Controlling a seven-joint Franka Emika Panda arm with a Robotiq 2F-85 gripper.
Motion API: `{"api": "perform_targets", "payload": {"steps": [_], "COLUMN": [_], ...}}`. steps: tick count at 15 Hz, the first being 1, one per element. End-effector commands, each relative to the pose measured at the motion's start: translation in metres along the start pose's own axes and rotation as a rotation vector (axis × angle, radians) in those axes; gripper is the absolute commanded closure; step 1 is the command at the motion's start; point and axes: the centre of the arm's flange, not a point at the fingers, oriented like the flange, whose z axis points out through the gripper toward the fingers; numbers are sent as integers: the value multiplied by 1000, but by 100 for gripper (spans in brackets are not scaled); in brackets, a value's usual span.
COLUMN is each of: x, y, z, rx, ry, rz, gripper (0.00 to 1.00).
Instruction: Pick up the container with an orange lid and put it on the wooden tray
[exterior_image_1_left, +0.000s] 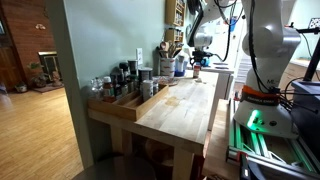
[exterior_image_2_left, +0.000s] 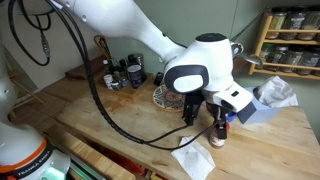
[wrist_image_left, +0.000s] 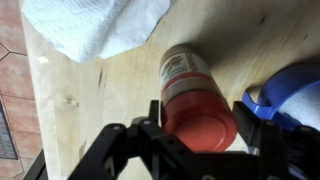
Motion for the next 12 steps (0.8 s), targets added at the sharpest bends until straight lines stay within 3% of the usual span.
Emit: {"api": "perform_targets", "payload": {"steps": [1,2,6,12], "x": [9,9,-15,-97], "y": [5,4,0,-9], "z": [9,4,-36,-119], "rx": [-18,-17,30,146], "ry": [-38,-42,-81,-24], "rz": [-9,-12,-99,-425], "gripper": [58,63,63,63]}}
